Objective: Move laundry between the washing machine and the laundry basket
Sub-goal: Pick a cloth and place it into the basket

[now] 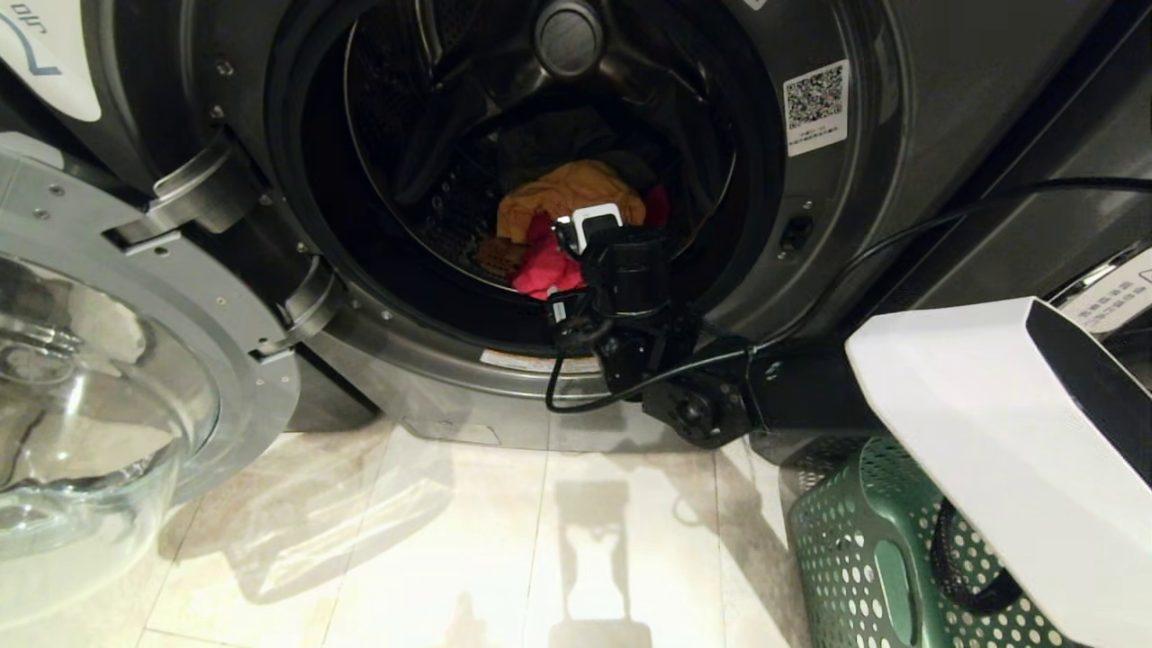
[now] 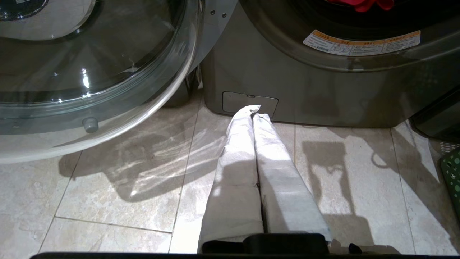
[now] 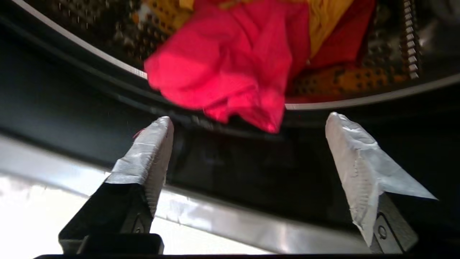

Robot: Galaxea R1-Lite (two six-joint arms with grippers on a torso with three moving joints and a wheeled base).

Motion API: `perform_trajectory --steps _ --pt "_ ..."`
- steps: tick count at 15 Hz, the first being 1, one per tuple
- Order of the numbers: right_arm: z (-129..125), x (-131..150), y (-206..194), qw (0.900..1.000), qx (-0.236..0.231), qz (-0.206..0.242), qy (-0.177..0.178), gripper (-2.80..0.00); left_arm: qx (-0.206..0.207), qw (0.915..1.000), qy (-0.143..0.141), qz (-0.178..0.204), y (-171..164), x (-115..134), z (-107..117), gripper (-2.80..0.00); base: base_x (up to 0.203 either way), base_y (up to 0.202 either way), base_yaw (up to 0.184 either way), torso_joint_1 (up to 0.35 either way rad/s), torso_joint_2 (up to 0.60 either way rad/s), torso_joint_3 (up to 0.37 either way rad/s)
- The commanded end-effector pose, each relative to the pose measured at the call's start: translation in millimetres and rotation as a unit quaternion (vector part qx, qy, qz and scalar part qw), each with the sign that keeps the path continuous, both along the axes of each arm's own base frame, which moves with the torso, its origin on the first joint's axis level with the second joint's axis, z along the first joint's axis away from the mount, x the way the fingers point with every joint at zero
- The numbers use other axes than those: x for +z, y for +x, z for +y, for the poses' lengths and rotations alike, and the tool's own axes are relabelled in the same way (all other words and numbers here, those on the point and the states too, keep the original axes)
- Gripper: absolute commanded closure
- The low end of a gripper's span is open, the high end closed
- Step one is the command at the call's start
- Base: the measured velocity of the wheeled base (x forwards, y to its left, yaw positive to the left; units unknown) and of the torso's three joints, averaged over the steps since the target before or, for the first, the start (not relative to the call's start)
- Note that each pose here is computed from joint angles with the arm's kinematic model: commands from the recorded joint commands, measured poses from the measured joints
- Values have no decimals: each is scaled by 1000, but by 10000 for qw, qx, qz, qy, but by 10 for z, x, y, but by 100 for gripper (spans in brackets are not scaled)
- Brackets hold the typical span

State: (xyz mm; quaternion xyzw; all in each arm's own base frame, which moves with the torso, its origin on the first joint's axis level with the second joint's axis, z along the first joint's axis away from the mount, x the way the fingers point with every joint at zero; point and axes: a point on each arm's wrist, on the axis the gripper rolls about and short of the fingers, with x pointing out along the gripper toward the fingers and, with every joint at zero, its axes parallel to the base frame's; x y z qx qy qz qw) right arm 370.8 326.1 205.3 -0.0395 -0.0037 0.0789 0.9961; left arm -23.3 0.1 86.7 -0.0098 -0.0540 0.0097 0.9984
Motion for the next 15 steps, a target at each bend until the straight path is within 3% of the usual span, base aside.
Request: perform_trajectory --steps 1,9,15 --pt "123 -150 135 10000 8 -58 15 -280 5 9998 -4 195 32 -110 0 0 0 0 0 0 0 0" --pt "-41 -456 470 9992 -324 -233 0 -280 5 9998 -4 195 32 -110 0 0 0 0 0 0 0 0" --pt "-87 -514 543 9995 -164 -274 47 -280 6 9998 4 196 32 -110 0 0 0 0 0 0 0 0"
